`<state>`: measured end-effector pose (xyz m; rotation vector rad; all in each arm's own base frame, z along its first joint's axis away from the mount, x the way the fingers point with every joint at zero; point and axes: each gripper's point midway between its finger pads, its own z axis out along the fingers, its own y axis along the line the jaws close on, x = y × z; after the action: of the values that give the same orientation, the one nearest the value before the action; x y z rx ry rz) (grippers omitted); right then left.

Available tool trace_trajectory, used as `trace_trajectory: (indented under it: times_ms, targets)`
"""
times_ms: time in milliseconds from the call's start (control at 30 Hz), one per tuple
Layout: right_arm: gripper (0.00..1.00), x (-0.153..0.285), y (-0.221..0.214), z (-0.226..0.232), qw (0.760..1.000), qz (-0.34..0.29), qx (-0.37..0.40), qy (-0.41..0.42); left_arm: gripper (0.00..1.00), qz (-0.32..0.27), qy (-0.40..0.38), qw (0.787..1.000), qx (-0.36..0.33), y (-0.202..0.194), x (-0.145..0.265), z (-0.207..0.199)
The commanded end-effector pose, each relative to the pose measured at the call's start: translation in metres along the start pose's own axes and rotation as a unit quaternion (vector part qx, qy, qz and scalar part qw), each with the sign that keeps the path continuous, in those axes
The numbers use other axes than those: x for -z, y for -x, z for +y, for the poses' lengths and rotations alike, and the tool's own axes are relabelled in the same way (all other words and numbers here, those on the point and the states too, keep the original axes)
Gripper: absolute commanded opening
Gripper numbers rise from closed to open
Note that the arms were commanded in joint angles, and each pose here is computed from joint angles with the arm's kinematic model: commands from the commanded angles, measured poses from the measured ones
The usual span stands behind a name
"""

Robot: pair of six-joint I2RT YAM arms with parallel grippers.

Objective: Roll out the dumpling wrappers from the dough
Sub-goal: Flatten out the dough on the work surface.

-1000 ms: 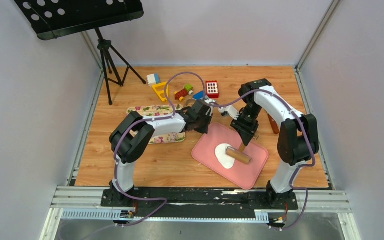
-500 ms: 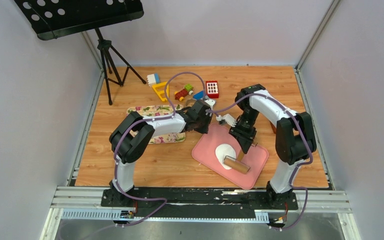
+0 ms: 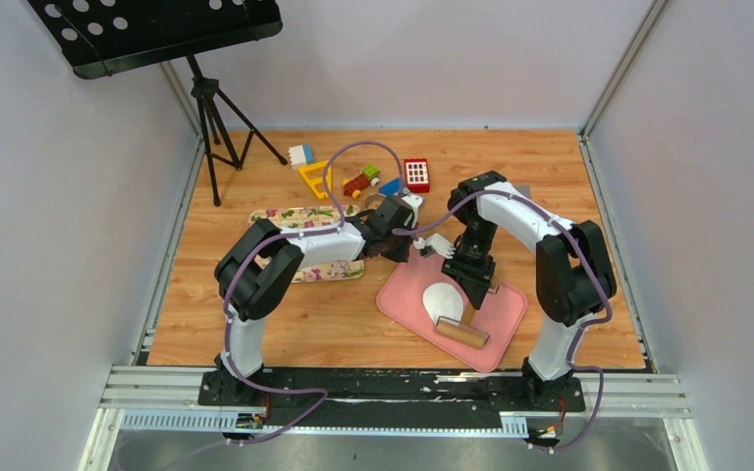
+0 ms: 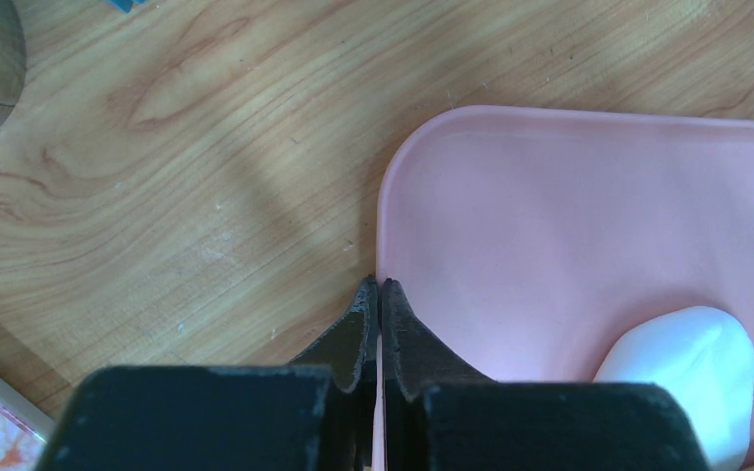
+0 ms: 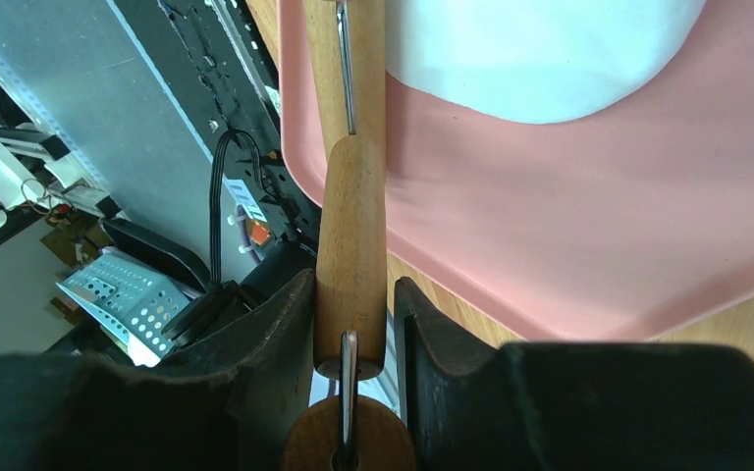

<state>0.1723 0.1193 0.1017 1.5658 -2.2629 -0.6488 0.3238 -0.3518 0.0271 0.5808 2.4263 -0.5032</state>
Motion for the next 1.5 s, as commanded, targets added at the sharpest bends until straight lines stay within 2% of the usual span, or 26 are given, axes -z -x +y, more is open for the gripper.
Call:
trace_trajectory:
  times_ms: [0,300,533,667,767,967,1133,1367,1467]
  targets:
    - [0.00,-0.001,0.002,-0.005,1.000,0.010,0.017,-0.019,0.00,0.030,0.045,0.999,0.004,-0.014,0.007,0.023]
    - [0.00,0.015,0.025,0.016,0.998,-0.016,0.057,-0.028,0.00,0.034,0.042,0.999,0.004,-0.016,0.005,0.022]
    - [0.00,0.064,0.042,0.032,0.985,-0.093,0.099,-0.109,0.00,0.032,0.046,0.998,0.005,-0.015,0.006,0.024]
    - [0.00,0.088,0.034,0.043,0.973,-0.137,0.111,-0.151,0.00,0.025,0.054,0.998,0.014,-0.013,0.010,0.031]
    - [0.00,0.109,0.023,0.042,0.963,-0.171,0.093,-0.185,0.00,0.020,0.062,0.997,0.029,-0.011,0.012,0.038]
    - [0.00,0.153,-0.006,0.014,0.928,-0.222,0.024,-0.299,0.00,0.018,0.069,0.996,0.057,-0.013,0.015,0.046]
    - [0.00,0.176,-0.016,-0.040,0.877,-0.216,-0.049,-0.427,0.00,0.020,0.067,0.994,0.082,-0.016,0.018,0.045]
    - [0.00,0.203,-0.012,-0.093,0.808,-0.231,-0.108,-0.531,0.00,0.022,0.052,0.994,0.089,-0.018,0.020,0.039]
    - [0.00,0.214,-0.007,-0.101,0.790,-0.247,-0.115,-0.549,0.00,0.020,0.049,0.995,0.085,-0.016,0.020,0.038]
